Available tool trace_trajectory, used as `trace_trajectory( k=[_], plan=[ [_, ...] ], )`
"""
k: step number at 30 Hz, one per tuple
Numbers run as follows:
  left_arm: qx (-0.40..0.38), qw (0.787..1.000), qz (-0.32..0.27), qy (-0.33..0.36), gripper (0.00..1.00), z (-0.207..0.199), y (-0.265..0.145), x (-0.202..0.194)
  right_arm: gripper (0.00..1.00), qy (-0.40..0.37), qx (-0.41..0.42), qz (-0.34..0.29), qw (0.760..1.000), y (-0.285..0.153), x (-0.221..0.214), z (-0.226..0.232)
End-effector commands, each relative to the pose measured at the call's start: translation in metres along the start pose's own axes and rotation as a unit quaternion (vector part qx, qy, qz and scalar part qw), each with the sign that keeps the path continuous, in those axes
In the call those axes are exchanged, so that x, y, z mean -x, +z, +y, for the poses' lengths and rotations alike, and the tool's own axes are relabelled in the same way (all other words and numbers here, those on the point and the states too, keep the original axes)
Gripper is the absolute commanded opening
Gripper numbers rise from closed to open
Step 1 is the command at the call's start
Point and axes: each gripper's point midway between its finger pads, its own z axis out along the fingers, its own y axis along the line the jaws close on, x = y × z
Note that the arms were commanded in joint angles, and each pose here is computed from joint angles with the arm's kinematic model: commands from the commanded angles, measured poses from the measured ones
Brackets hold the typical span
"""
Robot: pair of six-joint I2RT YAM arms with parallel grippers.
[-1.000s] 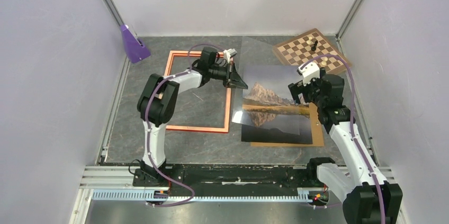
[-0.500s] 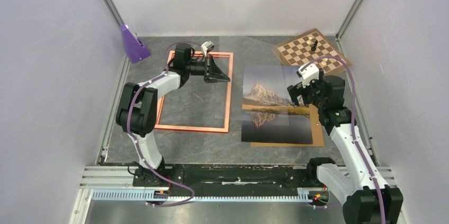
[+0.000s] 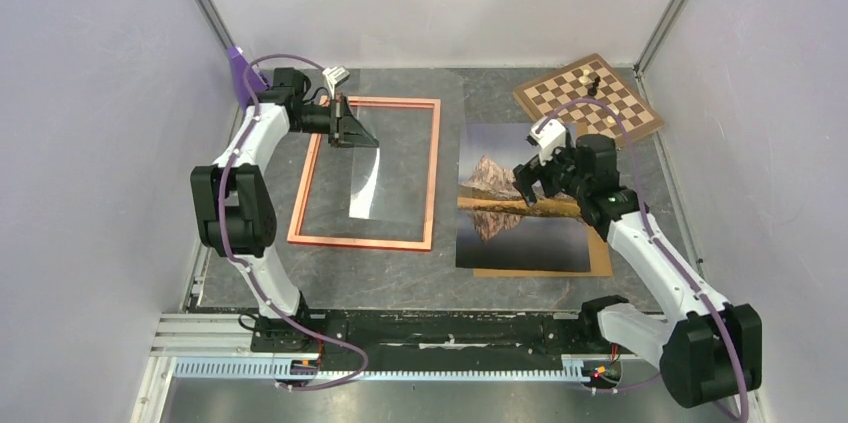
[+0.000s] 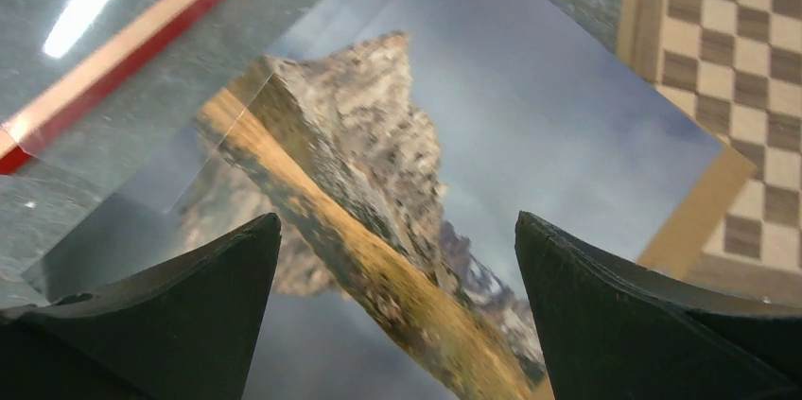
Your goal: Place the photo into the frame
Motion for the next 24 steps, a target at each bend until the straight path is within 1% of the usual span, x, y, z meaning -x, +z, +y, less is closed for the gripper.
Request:
trace_trajectory(
  k=[1,5,6,13,16,21,24],
  plan=[
    [0.013,0.999,0.047,0.013,0.02,0.003,-0.032,-0.042,0.98,-0.011,-0.005,-0.068,0.998,0.012,0.053,0.007],
    [0.026,0.999,0.026,0.021,0.02,0.004,-0.049,-0.044,0.98,0.011,0.019,-0.073,0.997,0.03,0.059,0.025],
    [0.025,0.999,0.026,0.025,0.02,0.001,-0.051,-0.045,0.98,0.017,0.024,-0.084,0.996,0.034,0.065,0.028],
    [-0.019,0.999,0.027,0.036,0.02,-0.024,-0.057,-0.056,0.98,0.077,0.098,-0.114,0.986,0.061,0.087,0.061],
    [-0.038,0.998,0.019,0.036,0.02,-0.035,-0.063,-0.057,0.98,0.088,0.118,-0.118,0.982,0.072,0.089,0.074],
    [-0.032,0.999,0.01,0.043,0.02,-0.038,-0.07,-0.059,0.98,0.133,0.138,-0.108,0.976,0.087,0.081,0.094],
    [-0.035,0.998,0.002,0.049,0.02,-0.047,-0.071,-0.06,0.98,0.148,0.155,-0.1,0.972,0.094,0.076,0.101]
  ],
)
